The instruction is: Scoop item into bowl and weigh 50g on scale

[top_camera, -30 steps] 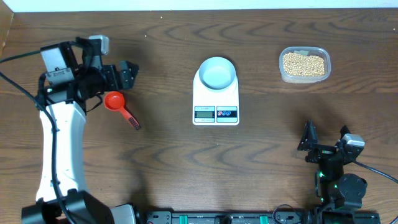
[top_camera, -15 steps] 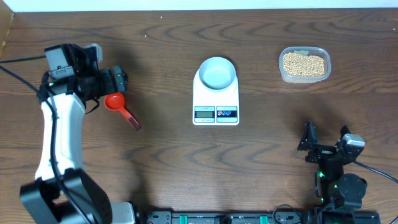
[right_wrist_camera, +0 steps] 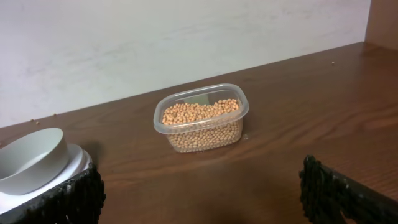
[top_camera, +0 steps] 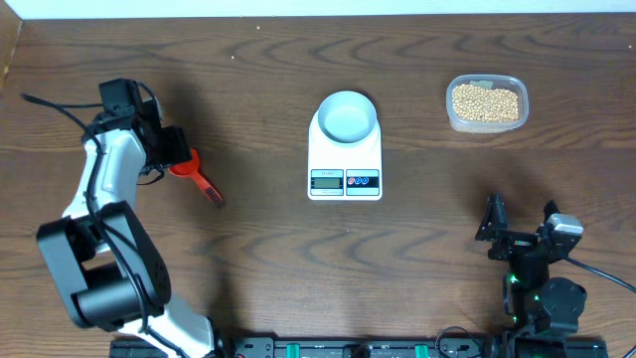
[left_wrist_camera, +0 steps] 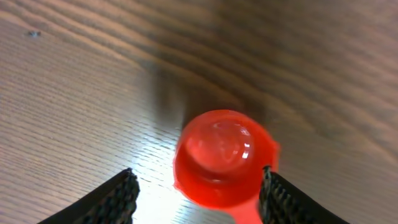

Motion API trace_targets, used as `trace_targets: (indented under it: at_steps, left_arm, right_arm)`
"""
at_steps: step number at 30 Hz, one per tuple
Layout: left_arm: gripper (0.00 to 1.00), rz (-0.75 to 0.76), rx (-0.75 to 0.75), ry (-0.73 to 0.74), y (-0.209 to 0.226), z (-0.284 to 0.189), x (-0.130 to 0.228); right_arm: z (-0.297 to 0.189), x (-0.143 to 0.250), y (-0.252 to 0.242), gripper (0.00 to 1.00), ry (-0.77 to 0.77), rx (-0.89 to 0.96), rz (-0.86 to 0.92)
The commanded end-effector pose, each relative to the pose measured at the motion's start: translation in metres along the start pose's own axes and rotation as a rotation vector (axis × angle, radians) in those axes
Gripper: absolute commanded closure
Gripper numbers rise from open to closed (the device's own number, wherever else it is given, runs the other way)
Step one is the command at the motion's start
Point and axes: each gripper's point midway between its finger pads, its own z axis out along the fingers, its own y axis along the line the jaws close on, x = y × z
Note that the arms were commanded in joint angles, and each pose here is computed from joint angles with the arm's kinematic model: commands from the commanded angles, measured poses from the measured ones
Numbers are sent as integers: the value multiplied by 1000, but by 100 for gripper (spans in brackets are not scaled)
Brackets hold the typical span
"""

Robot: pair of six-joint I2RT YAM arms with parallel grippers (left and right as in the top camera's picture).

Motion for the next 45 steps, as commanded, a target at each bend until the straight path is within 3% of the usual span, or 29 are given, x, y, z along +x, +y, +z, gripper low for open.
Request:
trace_targets:
  at_steps: [1,14,20,35,41,45]
  left_arm:
    - [39,-5,-65,10,13,10,-2]
    - [66,-4,-56,86,11,38,13]
    - [72,-41,-56,75,10,38,10]
    - [75,-41,-54,41,11,53,16]
    - [92,-49,-54,40,11,55,16]
    - [93,-92,-55,36,11,55,15]
  right_arm:
    - [0,1,2,1,2,-11,-15]
    - [0,1,2,1,2,-11,-15]
    - [0,1,2,1,2,-11,-15]
    - [0,1,2,1,2,-11,-15]
    - [0,1,2,1,2,-11,-15]
    - [0,1,2,1,2,-11,-15]
